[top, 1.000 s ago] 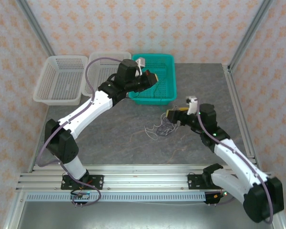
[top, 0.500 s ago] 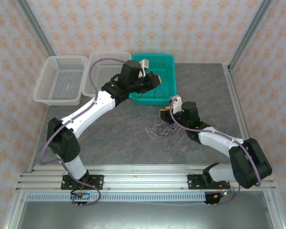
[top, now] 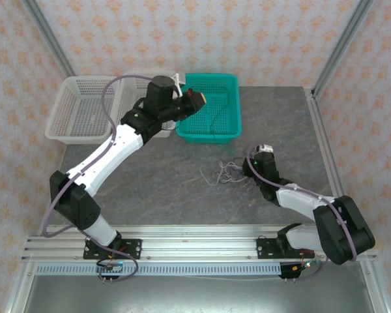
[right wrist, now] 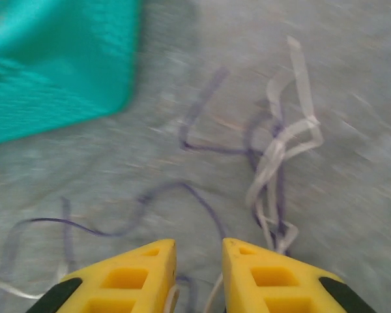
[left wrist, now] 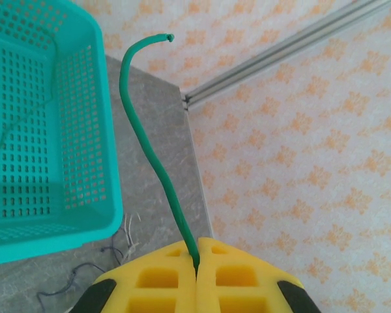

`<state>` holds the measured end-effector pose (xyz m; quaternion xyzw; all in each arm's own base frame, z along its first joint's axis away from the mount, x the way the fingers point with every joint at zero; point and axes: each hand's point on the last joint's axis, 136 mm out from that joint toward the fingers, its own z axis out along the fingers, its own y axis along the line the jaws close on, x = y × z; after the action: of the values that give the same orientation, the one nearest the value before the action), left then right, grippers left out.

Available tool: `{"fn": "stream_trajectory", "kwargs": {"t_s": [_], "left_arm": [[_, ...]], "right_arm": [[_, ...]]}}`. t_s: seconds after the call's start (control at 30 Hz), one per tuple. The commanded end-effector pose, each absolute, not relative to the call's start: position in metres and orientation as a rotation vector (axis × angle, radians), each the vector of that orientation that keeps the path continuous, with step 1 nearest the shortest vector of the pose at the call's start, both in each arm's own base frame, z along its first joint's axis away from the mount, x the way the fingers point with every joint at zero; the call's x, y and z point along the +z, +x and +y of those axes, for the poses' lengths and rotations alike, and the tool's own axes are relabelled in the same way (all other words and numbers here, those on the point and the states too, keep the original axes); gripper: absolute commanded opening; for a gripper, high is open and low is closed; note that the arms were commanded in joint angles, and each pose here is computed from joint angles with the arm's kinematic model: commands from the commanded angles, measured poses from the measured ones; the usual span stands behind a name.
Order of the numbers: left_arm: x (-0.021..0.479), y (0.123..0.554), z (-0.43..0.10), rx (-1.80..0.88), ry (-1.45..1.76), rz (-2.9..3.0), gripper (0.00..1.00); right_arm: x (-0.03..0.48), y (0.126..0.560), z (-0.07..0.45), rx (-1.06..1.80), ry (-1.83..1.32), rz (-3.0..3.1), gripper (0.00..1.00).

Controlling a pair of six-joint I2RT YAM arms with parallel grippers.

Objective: Untangle the cables

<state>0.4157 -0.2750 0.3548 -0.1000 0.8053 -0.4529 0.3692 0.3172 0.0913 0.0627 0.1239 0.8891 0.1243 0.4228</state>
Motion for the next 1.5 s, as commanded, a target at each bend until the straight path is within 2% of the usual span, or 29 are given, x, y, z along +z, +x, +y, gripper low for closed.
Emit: {"fn": "stream_trajectory", "kwargs": {"t_s": [0.0, 0.13, 0.2, 0.27, 0.3, 0.37, 0.43, 0.57, 0.7, 0.87, 1.0, 1.03, 1.1, 1.17, 1.43, 1.47], "left_arm": [[0.389, 0.416, -0.255, -1.177, -0.293, 1.949, 0.0], [0.396, 0.418, -0.25, -1.176, -0.286, 1.94, 0.0], [0.4, 0.419, -0.251, -1.173, -0.27, 1.941, 0.0], [0.403, 0.423, -0.25, -1.149, -0.261, 1.94, 0.0], [0.403, 0.425, -0.248, -1.117, -0.259, 1.945, 0.0], [0.395, 0.433, -0.242, -1.039, -0.274, 1.976, 0.0], [0.386, 0.445, -0.24, -0.969, -0.276, 2.012, 0.0], [0.363, 0.478, -0.255, -0.907, -0.227, 2.075, 0.0], [0.328, 0.52, -0.264, -0.792, -0.215, 2.123, 0.0], [0.285, 0.566, -0.288, -0.809, -0.201, 2.149, 0.0], [0.25, 0.586, -0.298, -0.791, -0.214, 2.223, 0.02], [0.244, 0.589, -0.294, -0.755, -0.231, 2.234, 0.13], [0.24, 0.593, -0.283, -0.671, -0.266, 2.241, 0.44], [0.246, 0.593, -0.27, -0.608, -0.296, 2.228, 0.6], [0.312, 0.564, -0.198, -0.282, -0.367, 2.142, 0.98], [0.32, 0.558, -0.19, -0.239, -0.338, 2.139, 1.0]], "right_arm": [[0.047, 0.305, 0.062, 0.265, 0.57, 2.232, 0.26], [0.05, 0.304, 0.063, 0.291, 0.577, 2.225, 0.26], [0.066, 0.308, 0.071, 0.35, 0.548, 2.189, 0.32], [0.09, 0.312, 0.08, 0.421, 0.503, 2.148, 0.45], [0.104, 0.313, 0.084, 0.455, 0.476, 2.13, 0.57], [0.138, 0.314, 0.092, 0.522, 0.422, 2.079, 0.73], [0.171, 0.311, 0.097, 0.578, 0.386, 2.017, 0.8], [0.236, 0.308, 0.105, 0.652, 0.322, 1.941, 0.83], [0.275, 0.307, 0.127, 0.754, 0.229, 1.978, 0.82], [0.291, 0.305, 0.131, 0.807, 0.272, 2.006, 0.87], [0.294, 0.299, 0.13, 0.816, 0.27, 2.008, 0.88], [0.295, 0.297, 0.129, 0.813, 0.268, 2.007, 0.89], [0.296, 0.294, 0.127, 0.798, 0.26, 2.006, 0.89], [0.297, 0.293, 0.124, 0.778, 0.261, 2.006, 0.89], [0.277, 0.3, 0.114, 0.709, 0.342, 2.045, 0.9], [0.273, 0.301, 0.114, 0.706, 0.359, 2.06, 0.9]]}}
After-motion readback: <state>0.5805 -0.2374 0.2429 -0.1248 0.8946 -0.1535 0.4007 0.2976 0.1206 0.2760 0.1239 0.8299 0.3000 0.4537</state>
